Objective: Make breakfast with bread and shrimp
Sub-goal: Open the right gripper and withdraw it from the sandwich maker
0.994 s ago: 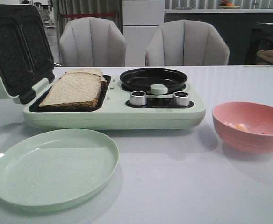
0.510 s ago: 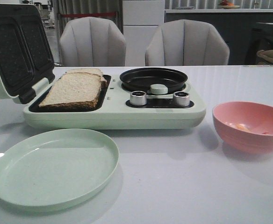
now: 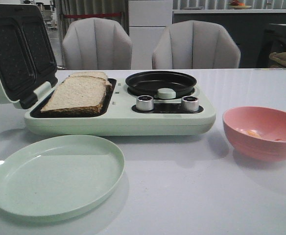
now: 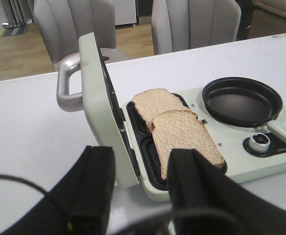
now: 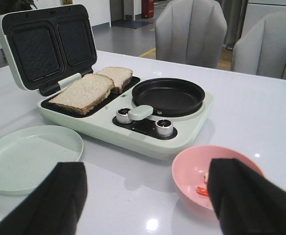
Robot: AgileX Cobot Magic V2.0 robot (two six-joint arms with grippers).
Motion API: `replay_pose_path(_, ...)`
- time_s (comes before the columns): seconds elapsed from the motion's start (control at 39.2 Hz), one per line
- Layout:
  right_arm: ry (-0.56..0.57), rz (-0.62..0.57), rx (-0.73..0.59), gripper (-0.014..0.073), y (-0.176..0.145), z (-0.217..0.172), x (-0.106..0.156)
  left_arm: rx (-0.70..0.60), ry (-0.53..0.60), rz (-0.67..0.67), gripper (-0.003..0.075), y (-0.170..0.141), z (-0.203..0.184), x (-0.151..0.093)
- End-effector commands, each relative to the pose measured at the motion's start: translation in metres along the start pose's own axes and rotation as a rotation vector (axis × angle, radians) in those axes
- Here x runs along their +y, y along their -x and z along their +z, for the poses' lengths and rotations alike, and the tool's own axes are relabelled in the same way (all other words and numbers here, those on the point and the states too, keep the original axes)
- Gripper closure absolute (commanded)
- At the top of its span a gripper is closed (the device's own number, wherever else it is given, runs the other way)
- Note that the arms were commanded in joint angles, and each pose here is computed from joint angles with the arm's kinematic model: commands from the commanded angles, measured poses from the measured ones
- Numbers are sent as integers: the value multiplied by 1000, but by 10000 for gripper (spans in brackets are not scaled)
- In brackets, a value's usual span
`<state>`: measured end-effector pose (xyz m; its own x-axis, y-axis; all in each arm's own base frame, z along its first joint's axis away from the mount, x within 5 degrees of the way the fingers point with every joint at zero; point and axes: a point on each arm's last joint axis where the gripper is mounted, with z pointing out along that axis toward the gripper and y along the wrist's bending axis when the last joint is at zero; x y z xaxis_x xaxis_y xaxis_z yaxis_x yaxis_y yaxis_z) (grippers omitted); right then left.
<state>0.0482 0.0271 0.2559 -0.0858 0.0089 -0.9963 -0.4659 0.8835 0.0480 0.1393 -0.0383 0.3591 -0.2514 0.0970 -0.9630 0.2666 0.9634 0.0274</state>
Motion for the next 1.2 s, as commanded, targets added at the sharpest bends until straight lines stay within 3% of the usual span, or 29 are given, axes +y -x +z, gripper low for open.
replay_pose_path(0.0, -10, 1, -90, -10, 15, -1, 0, -137, -5, -31, 345, 31, 13, 0)
replay_pose_path(0.25, -10, 1, -90, -10, 15, -1, 0, -137, 112, -211, 342, 65, 53, 29)
replay_pose_path(0.66, -10, 1, -90, -10, 15, -1, 0, -62, 265, -368, 342, 75, 102, 85)
replay_pose_path(0.97, -10, 1, -90, -10, 15, -1, 0, 33, 272, -484, 342, 76, 146, 108)
replay_pose_path(1.17, -10, 1, -90, -10, 15, -1, 0, 124, 200, -581, 343, 66, 174, 119)
